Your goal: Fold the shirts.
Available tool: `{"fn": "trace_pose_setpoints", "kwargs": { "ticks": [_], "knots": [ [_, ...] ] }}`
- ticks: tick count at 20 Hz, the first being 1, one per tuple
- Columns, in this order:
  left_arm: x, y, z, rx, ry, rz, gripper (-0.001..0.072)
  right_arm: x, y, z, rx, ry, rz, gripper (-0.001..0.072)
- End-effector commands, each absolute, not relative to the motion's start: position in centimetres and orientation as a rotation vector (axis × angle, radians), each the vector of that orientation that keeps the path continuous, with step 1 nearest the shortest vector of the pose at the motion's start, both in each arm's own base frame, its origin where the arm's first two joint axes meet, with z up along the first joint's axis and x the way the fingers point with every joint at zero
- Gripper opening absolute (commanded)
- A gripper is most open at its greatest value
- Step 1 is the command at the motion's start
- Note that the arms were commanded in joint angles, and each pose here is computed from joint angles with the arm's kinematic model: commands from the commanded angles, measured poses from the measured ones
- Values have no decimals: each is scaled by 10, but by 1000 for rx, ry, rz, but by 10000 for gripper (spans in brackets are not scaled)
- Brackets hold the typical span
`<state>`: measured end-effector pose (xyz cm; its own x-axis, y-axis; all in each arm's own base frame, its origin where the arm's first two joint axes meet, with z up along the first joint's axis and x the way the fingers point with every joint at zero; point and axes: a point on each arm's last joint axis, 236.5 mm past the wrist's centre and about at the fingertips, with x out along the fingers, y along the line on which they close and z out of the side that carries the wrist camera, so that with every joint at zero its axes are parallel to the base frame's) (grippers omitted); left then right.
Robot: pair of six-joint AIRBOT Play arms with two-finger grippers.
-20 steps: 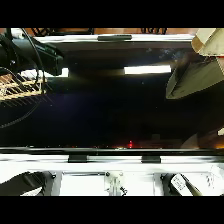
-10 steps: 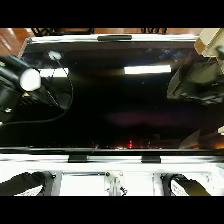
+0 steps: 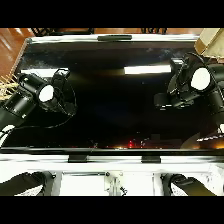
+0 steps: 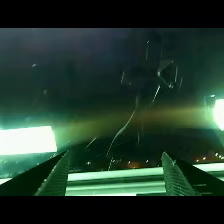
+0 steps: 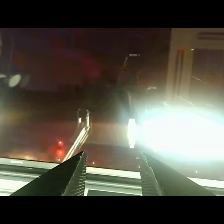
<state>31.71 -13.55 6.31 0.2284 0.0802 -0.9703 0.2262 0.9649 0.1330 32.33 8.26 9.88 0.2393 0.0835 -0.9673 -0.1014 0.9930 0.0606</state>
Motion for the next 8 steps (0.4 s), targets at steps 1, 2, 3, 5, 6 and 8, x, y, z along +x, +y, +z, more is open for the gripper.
{"fn": "trace_pose_setpoints", "kwargs": {
  "ticks": [1, 2, 3, 5, 6, 8],
  "knots": [
    [320, -138, 62, 261, 1329, -109, 690, 323, 86, 97, -29, 1325, 131, 458],
    [319, -137, 61, 261, 1331, -108, 690, 323, 86, 97, -29, 1325, 131, 457],
    [319, -137, 61, 263, 1332, -108, 690, 323, 86, 97, -29, 1325, 131, 458],
    [320, -136, 61, 280, 1330, -116, 689, 323, 86, 97, -29, 1325, 131, 457],
    [319, -136, 62, 280, 1331, -116, 688, 323, 86, 97, -29, 1325, 131, 457],
    [319, -136, 61, 280, 1334, -116, 688, 323, 86, 97, -29, 1325, 131, 457]
  ]
}}
